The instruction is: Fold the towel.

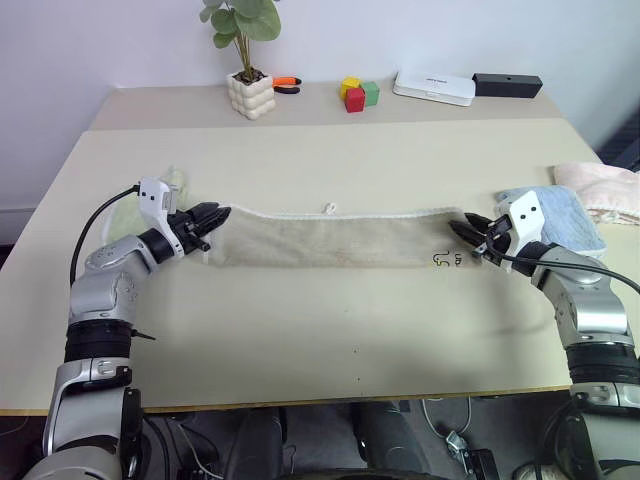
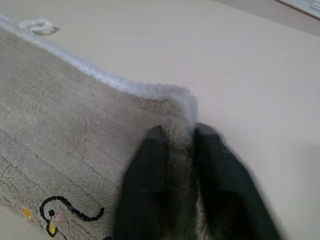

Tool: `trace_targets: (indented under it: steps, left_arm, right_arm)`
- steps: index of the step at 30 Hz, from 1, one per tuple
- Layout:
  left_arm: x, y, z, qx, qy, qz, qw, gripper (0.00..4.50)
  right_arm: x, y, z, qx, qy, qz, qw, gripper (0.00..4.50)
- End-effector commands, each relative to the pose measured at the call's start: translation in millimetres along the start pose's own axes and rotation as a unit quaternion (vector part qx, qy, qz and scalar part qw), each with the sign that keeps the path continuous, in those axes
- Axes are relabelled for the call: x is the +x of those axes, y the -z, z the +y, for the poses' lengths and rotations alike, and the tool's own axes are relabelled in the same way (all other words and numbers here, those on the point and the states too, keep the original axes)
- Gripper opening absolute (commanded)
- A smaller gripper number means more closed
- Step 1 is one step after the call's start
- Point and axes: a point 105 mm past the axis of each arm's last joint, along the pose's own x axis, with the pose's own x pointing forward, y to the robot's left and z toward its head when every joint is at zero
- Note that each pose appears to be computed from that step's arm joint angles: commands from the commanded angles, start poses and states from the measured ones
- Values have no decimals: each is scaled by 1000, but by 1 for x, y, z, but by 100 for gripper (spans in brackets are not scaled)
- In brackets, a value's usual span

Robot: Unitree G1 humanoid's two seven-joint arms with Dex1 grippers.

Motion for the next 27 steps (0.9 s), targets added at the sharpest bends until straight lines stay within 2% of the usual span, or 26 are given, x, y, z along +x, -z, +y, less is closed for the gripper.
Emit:
trace_targets:
  steps: [1, 3, 4, 6, 7, 9, 12, 14, 16, 19, 21, 24, 27]
  left_arm:
    - [0, -22, 3, 21, -7, -34, 999, 356]
    - [-2, -25, 5, 15, -14, -36, 999, 448]
    - [-3, -26, 6, 5, -14, -36, 999, 450]
    - [-5, -28, -1, -17, 9, -27, 999, 420]
    - [-5, -32, -3, -21, 10, -32, 999, 377]
    - [-4, -42, -8, -30, 13, -50, 998, 275]
    - [2, -57, -18, -50, 14, -85, 995, 118]
    - [9, -62, -29, -64, 11, -105, 992, 12]
    - [14, -58, -39, -75, 13, -108, 991, 0]
    - [22, -36, -44, -99, -11, -95, 990, 0]
    - [24, -21, -43, -116, -33, -85, 989, 0]
    - [25, 4, -46, -127, -46, -50, 990, 0]
    - [21, 30, -35, -124, -88, -17, 988, 0]
  right_arm:
    - [-2, -13, -12, -16, 30, -19, 999, 297]
    - [-2, -17, -22, -21, 61, -23, 998, 388]
    - [-3, -18, -27, -20, 73, -24, 997, 445]
    - [-2, -24, -28, 6, 68, -39, 997, 450]
    - [0, -29, -28, 10, 69, -45, 997, 435]
    - [2, -39, -30, 13, 83, -60, 995, 359]
    - [9, -54, -22, 32, 84, -94, 992, 203]
    - [18, -57, -4, 53, 72, -106, 990, 101]
    - [25, -52, 12, 67, 64, -102, 990, 2]
    - [35, -36, 39, 90, 65, -89, 990, 2]
    - [39, -21, 45, 90, 86, -64, 990, 2]
    - [41, 0, 43, 91, 135, -30, 986, 2]
    - [32, 29, 24, 94, 204, 25, 974, 2]
